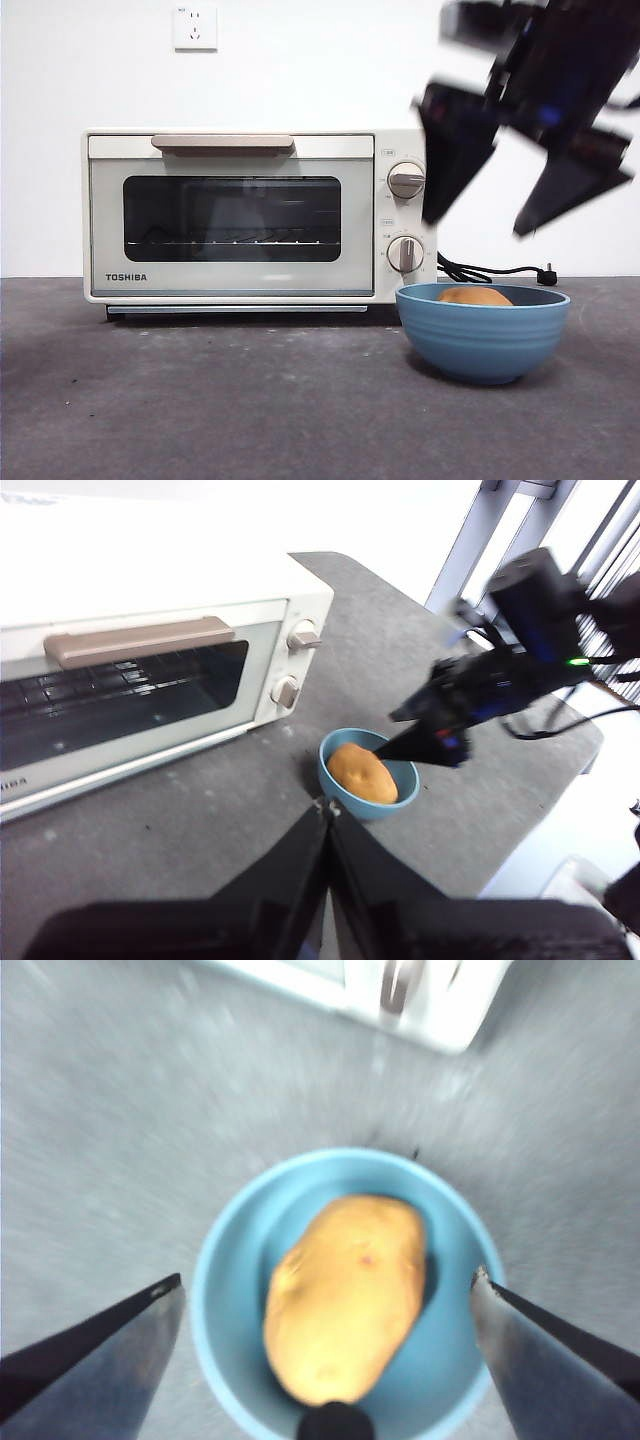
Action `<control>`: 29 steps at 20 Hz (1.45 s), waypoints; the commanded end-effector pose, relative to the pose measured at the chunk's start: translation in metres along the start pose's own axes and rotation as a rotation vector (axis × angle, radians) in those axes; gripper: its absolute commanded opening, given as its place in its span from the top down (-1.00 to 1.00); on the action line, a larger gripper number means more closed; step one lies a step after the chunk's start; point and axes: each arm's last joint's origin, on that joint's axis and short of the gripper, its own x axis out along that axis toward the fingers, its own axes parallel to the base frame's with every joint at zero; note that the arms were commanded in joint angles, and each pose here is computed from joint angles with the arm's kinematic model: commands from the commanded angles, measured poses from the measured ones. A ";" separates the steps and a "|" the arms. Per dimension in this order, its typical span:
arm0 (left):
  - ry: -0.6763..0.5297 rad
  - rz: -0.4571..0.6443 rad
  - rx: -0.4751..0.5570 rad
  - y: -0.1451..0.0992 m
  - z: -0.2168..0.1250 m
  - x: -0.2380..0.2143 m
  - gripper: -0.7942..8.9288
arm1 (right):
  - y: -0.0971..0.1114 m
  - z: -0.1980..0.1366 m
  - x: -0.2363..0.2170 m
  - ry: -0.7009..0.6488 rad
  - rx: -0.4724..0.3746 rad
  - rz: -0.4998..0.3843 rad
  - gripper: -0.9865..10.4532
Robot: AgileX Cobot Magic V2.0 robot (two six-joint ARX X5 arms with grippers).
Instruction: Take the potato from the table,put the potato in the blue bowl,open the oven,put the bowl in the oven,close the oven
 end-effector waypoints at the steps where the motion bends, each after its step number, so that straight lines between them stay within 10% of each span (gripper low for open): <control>1: -0.013 -0.001 0.000 0.013 0.010 0.014 0.85 | 0.000 -0.003 -0.029 -0.073 0.023 0.011 0.00; 11: -0.036 0.073 0.040 0.085 0.046 0.119 0.85 | -0.003 -0.036 -0.126 -0.287 0.033 0.035 0.00; 29: 0.120 0.164 0.160 0.118 0.035 0.216 0.85 | -0.004 -0.042 -0.129 -0.253 0.040 0.032 0.00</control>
